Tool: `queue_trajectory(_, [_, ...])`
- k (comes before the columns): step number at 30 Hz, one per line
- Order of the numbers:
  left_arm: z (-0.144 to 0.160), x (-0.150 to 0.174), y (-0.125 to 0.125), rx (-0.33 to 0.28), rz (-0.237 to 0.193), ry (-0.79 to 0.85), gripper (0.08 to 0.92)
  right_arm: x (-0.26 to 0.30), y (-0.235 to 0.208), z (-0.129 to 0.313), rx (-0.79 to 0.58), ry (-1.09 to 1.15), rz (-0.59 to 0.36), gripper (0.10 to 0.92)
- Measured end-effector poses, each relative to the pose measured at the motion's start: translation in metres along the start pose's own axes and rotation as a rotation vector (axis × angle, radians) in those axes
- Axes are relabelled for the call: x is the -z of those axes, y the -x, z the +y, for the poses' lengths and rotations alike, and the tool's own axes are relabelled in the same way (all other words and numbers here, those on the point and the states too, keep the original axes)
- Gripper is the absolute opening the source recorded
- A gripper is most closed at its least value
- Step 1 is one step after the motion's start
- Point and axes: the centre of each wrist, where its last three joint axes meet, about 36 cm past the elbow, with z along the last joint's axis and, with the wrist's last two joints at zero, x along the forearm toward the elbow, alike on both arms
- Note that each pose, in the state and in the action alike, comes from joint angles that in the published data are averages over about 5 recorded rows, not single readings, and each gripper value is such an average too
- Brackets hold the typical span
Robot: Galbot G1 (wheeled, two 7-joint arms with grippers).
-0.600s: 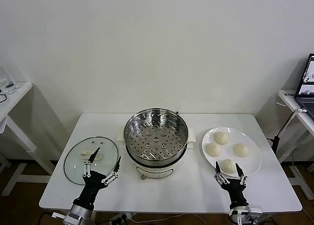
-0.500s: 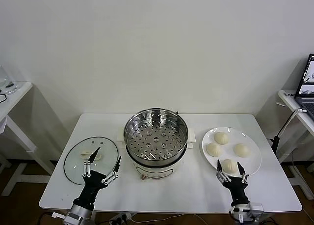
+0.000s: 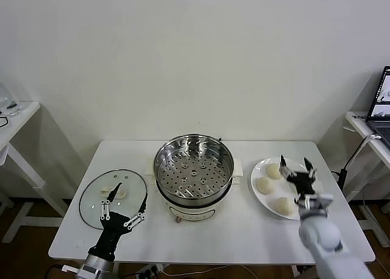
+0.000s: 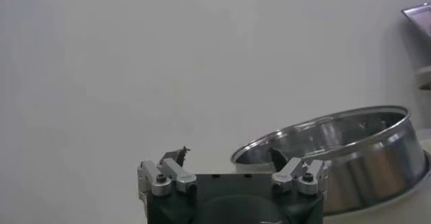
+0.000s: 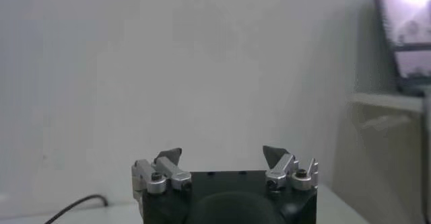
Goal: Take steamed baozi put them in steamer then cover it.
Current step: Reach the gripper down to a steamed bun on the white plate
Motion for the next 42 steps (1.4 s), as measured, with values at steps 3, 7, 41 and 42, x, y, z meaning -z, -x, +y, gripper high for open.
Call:
queue_trajectory(3, [0.000,0.002,0.000,0.000,-0.005,0.001,0.823,0.014,0.031,-0.018,0.103,-0.080,0.032,0.823])
queue_trajectory(7, [0.000,0.005,-0.001,0.003,-0.009,-0.001,0.823,0.035,0.067,-0.042,0.286,-0.217,0.086,0.823])
queue_trajectory(41, [-0.003,0.008,-0.012,0.038,0.003,-0.009,0.823,0.124,0.200,-0.050,1.115,-1.227,0.821,0.823])
queue_trajectory(42, [-0.003,0.008,-0.013,0.039,0.004,-0.009,0.823,0.123,0.201,-0.049,1.117,-1.233,0.829,0.823])
